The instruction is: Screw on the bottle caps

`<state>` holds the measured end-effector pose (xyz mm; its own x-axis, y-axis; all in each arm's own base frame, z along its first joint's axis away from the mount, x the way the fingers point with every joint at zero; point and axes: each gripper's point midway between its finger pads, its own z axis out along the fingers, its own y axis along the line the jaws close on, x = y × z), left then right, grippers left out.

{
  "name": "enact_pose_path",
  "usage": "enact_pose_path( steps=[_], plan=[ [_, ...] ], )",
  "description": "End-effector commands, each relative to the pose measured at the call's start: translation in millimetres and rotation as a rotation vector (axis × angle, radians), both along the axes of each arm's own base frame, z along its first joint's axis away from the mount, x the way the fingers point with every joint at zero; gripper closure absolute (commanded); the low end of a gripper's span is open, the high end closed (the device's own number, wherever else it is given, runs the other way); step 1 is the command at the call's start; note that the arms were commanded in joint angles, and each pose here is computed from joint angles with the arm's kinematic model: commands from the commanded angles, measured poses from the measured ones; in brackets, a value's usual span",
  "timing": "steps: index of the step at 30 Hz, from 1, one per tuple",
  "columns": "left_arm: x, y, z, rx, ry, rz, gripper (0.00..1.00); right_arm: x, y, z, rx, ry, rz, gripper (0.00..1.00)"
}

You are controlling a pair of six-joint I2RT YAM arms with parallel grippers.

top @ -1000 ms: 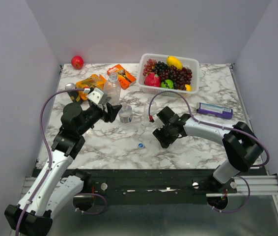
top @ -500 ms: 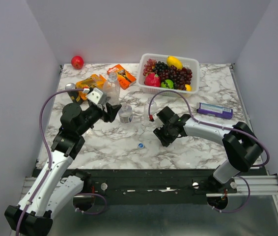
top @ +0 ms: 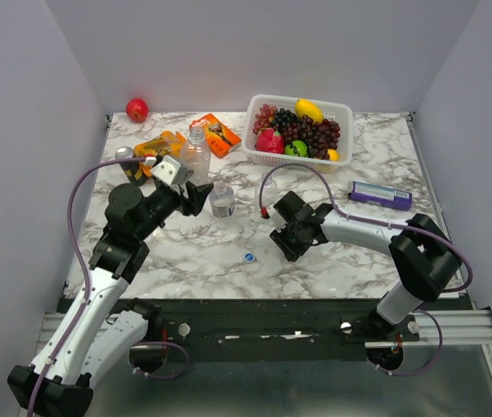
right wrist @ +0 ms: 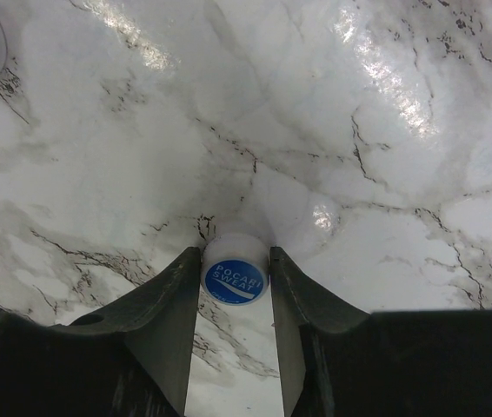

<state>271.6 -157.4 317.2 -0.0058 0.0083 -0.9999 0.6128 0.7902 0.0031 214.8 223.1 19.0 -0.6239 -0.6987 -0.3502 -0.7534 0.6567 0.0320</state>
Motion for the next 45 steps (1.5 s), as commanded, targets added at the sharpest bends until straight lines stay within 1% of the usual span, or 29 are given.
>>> enact_pose_path(
  steps=[1, 5, 8, 9, 12, 13, 14, 15, 16, 17, 18, 20, 22, 23, 24, 25, 26, 27, 28, 29, 30, 31, 32, 33, 34, 36, 37, 39, 45],
  plan=[
    [1.7, 8.1, 6.7, 0.008, -0.036, 0.038, 1.00, 0.3, 1.7, -1.2, -0.014, -0.005, 0.017, 0.57],
    [1.5, 8.2, 6.8, 0.013, -0.042, 0.037, 1.00, 0.3, 0.7, -0.2, -0.017, -0.006, 0.021, 0.61],
    [0.4, 4.1, 2.1, 0.018, -0.037, 0.011, 1.00, -0.1, 1.3, 3.6, -0.008, -0.011, 0.031, 0.73],
    [-0.3, 2.8, 0.7, 0.043, -0.055, -0.006, 1.00, 0.5, 1.2, 7.6, -0.005, -0.019, 0.035, 0.80],
    [-10.7, -11.5, -3.0, 0.038, -0.076, -0.108, 1.00, -2.4, 0.2, 33.9, 0.029, -0.050, 0.070, 0.89],
    [-13.7, -16.6, -3.5, 0.034, -0.090, -0.143, 1.00, -5.4, 2.1, 52.6, 0.071, -0.071, 0.085, 0.90],
    [-16.9, -21.6, -4.6, 0.031, -0.094, -0.175, 1.00, -8.0, 0.6, 62.6, 0.079, -0.079, 0.113, 0.92],
    [-22.7, -31.5, -7.1, 0.028, -0.092, -0.232, 1.00, -16.2, -6.2, 71.5, 0.072, -0.063, 0.126, 0.94],
    [-23.9, -37.0, -6.0, 0.021, -0.105, -0.253, 1.00, -20.0, -2.4, 86.8, 0.109, -0.064, 0.149, 0.96],
    [-25.0, -42.5, -7.2, 0.019, -0.106, -0.275, 1.00, -24.1, -4.4, 105.5, 0.138, -0.098, 0.191, 0.97],
    [-26.3, -51.9, -12.0, 0.021, -0.095, -0.312, 1.00, -33.3, -12.1, 112.8, 0.127, -0.082, 0.203, 0.99],
    [-35.7, -71.6, -9.7, 0.012, -0.119, -0.381, 1.00, -34.2, -17.3, 147.9, 0.168, -0.163, 0.222, 1.00],
    [-38.6, -84.6, -18.2, -0.005, -0.123, -0.421, 1.00, -41.3, -21.5, 174.5, 0.204, -0.200, 0.267, 1.00],
    [-46.0, -94.4, -22.5, -0.009, -0.124, -0.460, 1.00, -38.6, -17.3, 203.4, 0.247, -0.273, 0.315, 1.00],
    [-47.9, -100.9, -30.3, -0.023, -0.095, -0.478, 1.00, -43.7, -21.1, 221.3, 0.273, -0.310, 0.339, 1.00],
    [-50.5, -107.0, -25.2, -0.043, -0.131, -0.490, 1.00, -50.7, -18.0, 235.4, 0.315, -0.319, 0.380, 0.99],
    [-61.0, -117.2, -37.7, -0.054, -0.112, -0.527, 1.00, -51.4, -15.6, 263.1, 0.350, -0.385, 0.440, 1.00],
    [-65.0, -125.7, -46.0, -0.054, -0.112, -0.547, 1.00, -57.0, -18.3, 269.5, 0.353, -0.383, 0.464, 1.00],
    [-70.8, -133.1, -40.8, -0.073, -0.161, -0.567, 1.00, -58.2, -17.9, 280.0, 0.365, -0.400, 0.479, 1.00],
    [-72.6, -138.1, -49.7, -0.071, -0.160, -0.562, 1.00, -57.4, -18.4, 287.1, 0.362, -0.422, 0.501, 1.00],
    [-85.0, -153.1, -59.1, -0.074, -0.138, -0.606, 1.00, -58.7, -20.4, 302.2, 0.369, -0.449, 0.513, 1.00],
    [-87.0, -158.5, -53.3, -0.106, -0.163, -0.606, 1.00, -57.8, -18.6, 306.2, 0.367, -0.454, 0.534, 0.99],
    [-87.0, -162.4, -61.5, -0.114, -0.143, -0.592, 1.00, -57.0, -18.2, 312.3, 0.362, -0.478, 0.567, 0.99],
    [-93.7, -174.4, -74.7, -0.115, -0.104, -0.621, 1.00, -56.0, -17.4, 327.2, 0.375, -0.515, 0.581, 1.00],
    [-96.3, -179.8, -73.9, -0.133, -0.117, -0.629, 1.00, -54.9, -14.7, 332.2, 0.382, -0.529, 0.601, 0.99],
    [-93.4, -188.6, -94.8, -0.130, -0.069, -0.609, 1.00, -51.9, -8.3, 338.8, 0.385, -0.546, 0.646, 0.99],
    [-98.2, -193.0, -90.9, -0.153, -0.096, -0.618, 1.00, -54.7, -4.0, 345.3, 0.410, -0.549, 0.672, 0.99],
    [-98.0, -196.2, -104.8, -0.138, -0.090, -0.598, 1.00, -54.8, 0.8, 341.9, 0.413, -0.535, 0.708, 0.96],
    [-101.7, -196.4, -120.2, -0.120, -0.083, -0.596, 1.00, -70.9, 7.2, 329.9, 0.440, -0.473, 0.837, 0.92]
  ],
)
